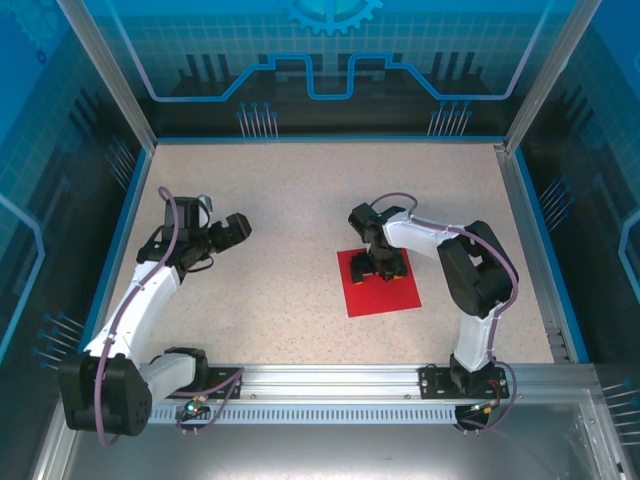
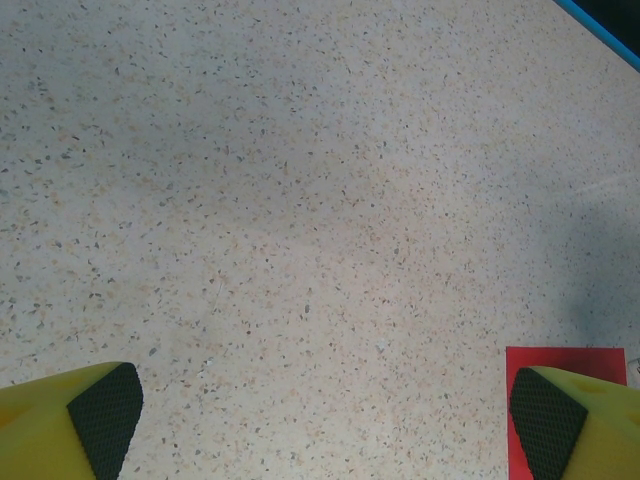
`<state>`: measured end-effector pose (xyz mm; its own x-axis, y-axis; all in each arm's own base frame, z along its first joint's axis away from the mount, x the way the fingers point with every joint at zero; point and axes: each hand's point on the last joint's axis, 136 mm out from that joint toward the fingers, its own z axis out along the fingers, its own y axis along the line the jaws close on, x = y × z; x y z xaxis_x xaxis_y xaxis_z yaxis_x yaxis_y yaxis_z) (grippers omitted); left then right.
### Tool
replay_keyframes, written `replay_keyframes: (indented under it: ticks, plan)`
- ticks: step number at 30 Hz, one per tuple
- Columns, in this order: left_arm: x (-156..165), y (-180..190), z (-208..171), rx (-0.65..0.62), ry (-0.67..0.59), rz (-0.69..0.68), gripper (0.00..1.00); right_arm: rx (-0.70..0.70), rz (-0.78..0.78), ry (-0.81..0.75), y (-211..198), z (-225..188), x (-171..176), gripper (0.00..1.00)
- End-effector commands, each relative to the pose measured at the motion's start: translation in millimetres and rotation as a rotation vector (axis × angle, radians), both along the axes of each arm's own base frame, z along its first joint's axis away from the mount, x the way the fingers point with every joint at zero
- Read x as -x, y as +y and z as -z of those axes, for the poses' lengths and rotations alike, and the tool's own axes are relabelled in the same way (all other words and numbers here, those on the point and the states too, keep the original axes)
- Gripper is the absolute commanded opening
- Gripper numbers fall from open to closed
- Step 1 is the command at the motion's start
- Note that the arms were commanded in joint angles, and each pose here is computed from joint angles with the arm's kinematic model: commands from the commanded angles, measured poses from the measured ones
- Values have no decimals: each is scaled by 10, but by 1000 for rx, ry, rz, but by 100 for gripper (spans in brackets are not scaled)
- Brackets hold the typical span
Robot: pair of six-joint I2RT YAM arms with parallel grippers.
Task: Fold a paper plane with a square sheet of paper (pick it up from the middle)
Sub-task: Fold the square sheet of paper in half at the center of the table.
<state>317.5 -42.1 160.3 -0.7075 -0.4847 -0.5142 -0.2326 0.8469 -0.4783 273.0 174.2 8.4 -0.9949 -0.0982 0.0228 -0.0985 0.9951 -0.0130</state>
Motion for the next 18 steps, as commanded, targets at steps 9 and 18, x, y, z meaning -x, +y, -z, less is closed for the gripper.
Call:
replay_keyframes:
  ticks: [9,18]
  plan:
    - [-19,-23,-70,24,1,8,98,93,12,122,-182,537,312,82]
    - [-27,-52,-65,38,3,16,99,41,17,63,-89,354,198,76]
